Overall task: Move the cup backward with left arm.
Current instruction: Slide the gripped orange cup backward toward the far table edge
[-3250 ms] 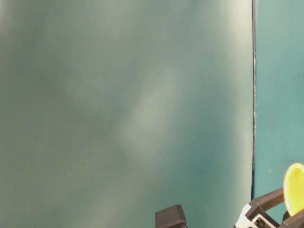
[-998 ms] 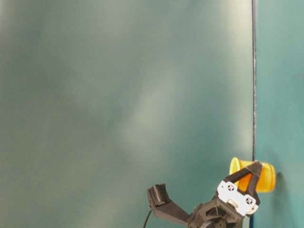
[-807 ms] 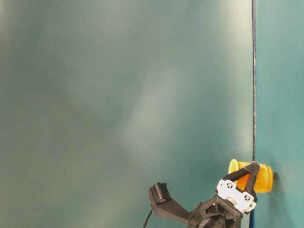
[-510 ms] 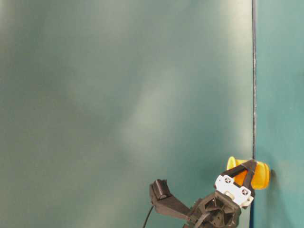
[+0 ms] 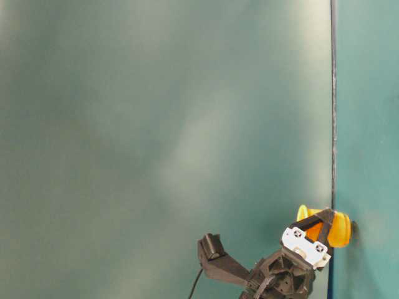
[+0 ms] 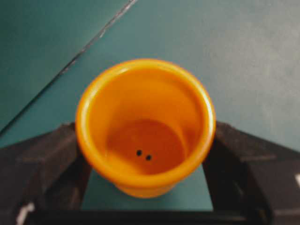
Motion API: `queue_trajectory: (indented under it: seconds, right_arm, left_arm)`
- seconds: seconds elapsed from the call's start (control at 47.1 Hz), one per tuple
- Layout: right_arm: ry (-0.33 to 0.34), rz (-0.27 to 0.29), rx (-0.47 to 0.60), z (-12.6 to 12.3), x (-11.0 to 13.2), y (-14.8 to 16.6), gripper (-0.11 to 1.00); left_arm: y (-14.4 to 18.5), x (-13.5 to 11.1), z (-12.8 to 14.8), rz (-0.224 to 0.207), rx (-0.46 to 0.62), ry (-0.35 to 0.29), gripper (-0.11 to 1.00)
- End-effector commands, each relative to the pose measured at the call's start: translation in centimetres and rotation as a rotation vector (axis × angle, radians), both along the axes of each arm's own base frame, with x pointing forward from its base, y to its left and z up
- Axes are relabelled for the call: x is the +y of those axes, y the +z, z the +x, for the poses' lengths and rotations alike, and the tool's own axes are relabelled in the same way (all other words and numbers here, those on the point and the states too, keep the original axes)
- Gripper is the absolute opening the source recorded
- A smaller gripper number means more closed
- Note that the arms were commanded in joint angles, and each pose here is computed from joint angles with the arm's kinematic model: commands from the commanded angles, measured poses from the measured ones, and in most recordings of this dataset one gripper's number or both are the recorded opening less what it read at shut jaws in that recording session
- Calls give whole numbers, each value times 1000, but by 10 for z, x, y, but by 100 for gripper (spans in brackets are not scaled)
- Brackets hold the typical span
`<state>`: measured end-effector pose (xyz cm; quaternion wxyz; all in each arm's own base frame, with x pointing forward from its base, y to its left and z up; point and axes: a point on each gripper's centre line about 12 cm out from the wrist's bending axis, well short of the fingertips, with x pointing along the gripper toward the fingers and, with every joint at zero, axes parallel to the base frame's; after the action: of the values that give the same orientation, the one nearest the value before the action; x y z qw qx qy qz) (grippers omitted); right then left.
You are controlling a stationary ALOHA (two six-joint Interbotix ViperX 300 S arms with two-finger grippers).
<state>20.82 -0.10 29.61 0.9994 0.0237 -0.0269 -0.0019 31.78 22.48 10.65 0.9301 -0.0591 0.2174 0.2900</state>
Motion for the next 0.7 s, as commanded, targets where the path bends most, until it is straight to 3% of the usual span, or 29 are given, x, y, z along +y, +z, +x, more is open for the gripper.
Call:
queue_trajectory:
  seconds: [0.0, 0.68]
  right_arm:
    - [-2, 4, -32, 3, 0, 13, 0]
    - [-2, 6, -32, 3, 0, 13, 0]
  left_arm:
    - [12, 5, 5, 27, -39, 4, 68]
    - [15, 9, 4, 44, -61, 12, 64]
